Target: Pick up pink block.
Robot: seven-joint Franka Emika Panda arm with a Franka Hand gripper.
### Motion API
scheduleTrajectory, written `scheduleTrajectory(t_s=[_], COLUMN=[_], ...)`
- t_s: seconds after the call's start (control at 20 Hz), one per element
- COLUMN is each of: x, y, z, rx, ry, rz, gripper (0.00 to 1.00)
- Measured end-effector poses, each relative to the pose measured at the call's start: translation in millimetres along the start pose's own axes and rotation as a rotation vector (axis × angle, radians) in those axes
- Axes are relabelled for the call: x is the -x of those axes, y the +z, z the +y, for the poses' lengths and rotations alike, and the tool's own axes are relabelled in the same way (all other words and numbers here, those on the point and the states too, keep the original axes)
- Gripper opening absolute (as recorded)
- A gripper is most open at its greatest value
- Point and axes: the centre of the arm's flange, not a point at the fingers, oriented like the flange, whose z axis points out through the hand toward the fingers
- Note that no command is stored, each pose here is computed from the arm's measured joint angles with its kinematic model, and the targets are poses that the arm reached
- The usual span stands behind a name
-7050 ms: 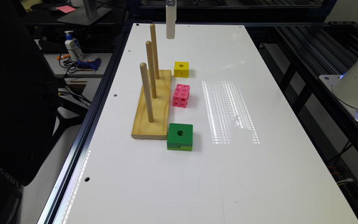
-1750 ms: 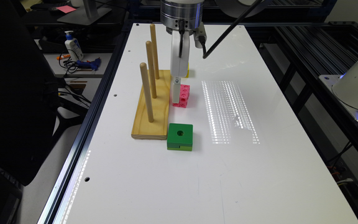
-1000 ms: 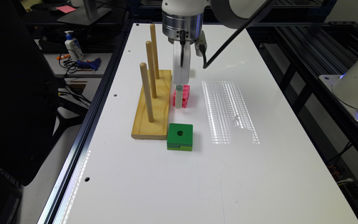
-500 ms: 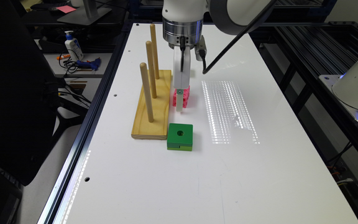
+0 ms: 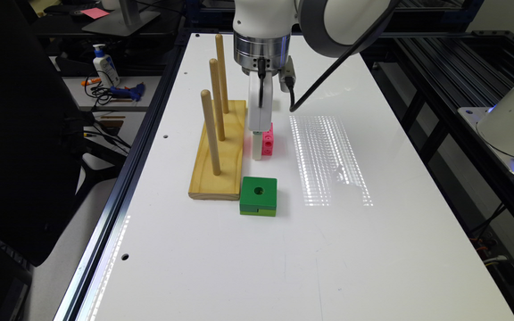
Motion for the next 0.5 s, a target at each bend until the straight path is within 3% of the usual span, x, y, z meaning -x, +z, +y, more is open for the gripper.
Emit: scheduleTrajectory(t_s=[0.3, 0.5], x=[0.0, -1.0], y=[-0.1, -9.2], z=[0.0, -1.3], rx=[0.0, -0.0037], ry=[-0.0001, -0.0007], rz=[0.0, 0.0054], gripper=[0.0, 0.0])
